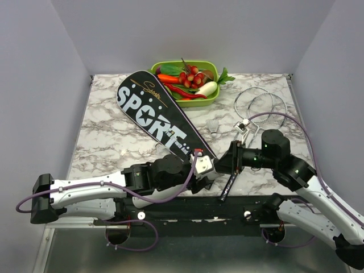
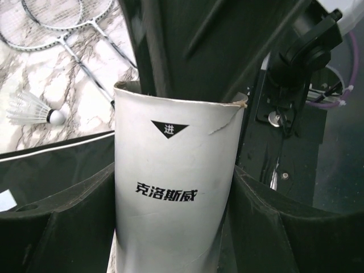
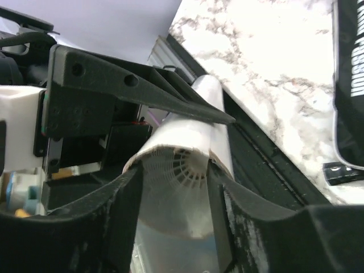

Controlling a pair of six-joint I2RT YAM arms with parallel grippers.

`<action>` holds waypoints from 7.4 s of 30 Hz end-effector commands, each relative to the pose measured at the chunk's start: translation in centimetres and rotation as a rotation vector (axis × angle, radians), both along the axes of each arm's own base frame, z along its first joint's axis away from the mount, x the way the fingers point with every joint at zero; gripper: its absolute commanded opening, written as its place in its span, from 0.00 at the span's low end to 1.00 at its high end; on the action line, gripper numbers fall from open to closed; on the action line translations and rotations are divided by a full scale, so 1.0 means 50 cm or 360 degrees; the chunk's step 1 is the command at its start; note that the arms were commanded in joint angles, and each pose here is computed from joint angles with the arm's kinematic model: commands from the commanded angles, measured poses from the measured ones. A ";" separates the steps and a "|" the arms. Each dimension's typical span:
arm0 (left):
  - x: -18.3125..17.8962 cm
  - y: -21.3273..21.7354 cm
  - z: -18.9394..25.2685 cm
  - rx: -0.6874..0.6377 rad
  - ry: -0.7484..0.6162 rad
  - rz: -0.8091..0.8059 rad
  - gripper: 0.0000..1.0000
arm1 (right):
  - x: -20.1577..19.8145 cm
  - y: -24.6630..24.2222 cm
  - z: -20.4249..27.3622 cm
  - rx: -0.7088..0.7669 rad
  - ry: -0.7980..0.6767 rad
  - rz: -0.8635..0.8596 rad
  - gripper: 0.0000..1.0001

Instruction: Pack up the badminton gear

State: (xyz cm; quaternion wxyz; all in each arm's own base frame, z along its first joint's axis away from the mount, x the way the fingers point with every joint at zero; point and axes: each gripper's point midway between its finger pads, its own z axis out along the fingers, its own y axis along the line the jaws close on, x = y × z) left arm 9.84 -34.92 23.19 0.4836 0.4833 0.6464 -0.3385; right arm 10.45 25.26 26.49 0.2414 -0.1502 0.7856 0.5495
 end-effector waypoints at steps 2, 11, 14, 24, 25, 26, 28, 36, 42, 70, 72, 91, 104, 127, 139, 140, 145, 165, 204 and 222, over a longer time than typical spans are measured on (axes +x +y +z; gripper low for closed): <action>0.001 0.018 0.050 -0.0197 -0.0007 0.0046 0.00 | 0.011 -0.047 0.055 -0.0094 -0.0171 -0.0184 0.65; 0.002 0.047 0.022 -0.0241 0.0052 0.0120 0.00 | 0.125 -0.113 0.079 -0.0487 -0.0365 -0.0615 0.71; -0.002 0.054 0.014 -0.0265 0.0097 0.0132 0.00 | 0.202 -0.114 0.044 -0.0706 -0.0380 -0.0713 0.72; -0.001 0.084 0.018 -0.0351 0.0155 0.0208 0.00 | 0.483 -0.123 -0.072 -0.0923 -0.0363 -0.0701 0.76; 0.001 0.087 0.025 -0.0369 0.0151 0.0219 0.00 | 0.507 -0.123 -0.059 -0.0954 -0.0431 -0.0677 0.77; 0.001 0.089 0.027 -0.0374 0.0150 0.0222 0.00 | 0.527 -0.125 -0.077 -0.1007 -0.0422 -0.0666 0.78; 0.004 0.094 0.028 -0.0375 0.0146 0.0238 0.00 | 0.560 -0.122 -0.128 -0.1111 -0.0344 -0.0605 0.79; 0.000 0.121 0.031 -0.0381 0.0186 0.0273 0.00 | 0.677 -0.042 -0.161 -0.1018 -0.0380 -0.0459 0.81; -0.002 0.152 0.039 -0.0420 0.0209 0.0307 0.00 | 0.722 -0.031 -0.220 -0.1086 -0.0313 -0.0371 0.82; -0.004 0.177 0.036 -0.0445 0.0226 0.0333 0.00 | 0.643 -0.058 -0.381 -0.1156 0.0042 -0.0117 0.84; -0.006 0.177 0.034 -0.0444 0.0225 0.0327 0.00 | 0.625 -0.067 -0.395 -0.1179 0.0073 -0.0116 0.84; -0.016 0.161 0.040 -0.0489 0.0240 0.0265 0.00 | 0.534 -0.120 -0.387 -0.1235 0.0071 -0.0220 0.75; -0.016 0.157 0.024 -0.0446 0.0254 0.0269 0.00 | 0.534 -0.129 -0.412 -0.1216 0.0123 -0.0339 0.01; 0.022 0.099 -0.066 -0.0083 0.0178 0.0349 0.00 | 0.293 -0.190 -0.032 -0.0962 -0.0342 -0.0642 0.01; 0.029 0.063 -0.090 -0.0088 0.0131 0.0312 0.00 | 0.074 -0.157 -0.032 -0.0720 -0.0234 -0.0217 0.00; 0.029 0.061 -0.089 -0.0097 0.0133 0.0310 0.00 | 0.063 -0.149 -0.030 -0.0675 -0.0225 -0.0184 0.01; 0.025 0.052 -0.082 -0.0131 0.0143 0.0288 0.00 | 0.037 -0.118 -0.015 -0.0542 -0.0223 -0.0080 0.01; 0.008 0.050 -0.053 -0.0196 0.0151 0.0208 0.00 | 0.009 0.026 -0.047 -0.0437 -0.0162 0.0205 0.01; 0.111 0.192 -0.025 -0.0269 0.0107 0.0910 0.00 | 0.104 -0.111 0.011 -0.0520 -0.0192 -0.0853 0.68; 0.143 0.368 0.013 -0.0364 0.0049 0.1356 0.00 | 0.212 0.183 -0.164 -0.0116 0.0438 -0.0895 0.70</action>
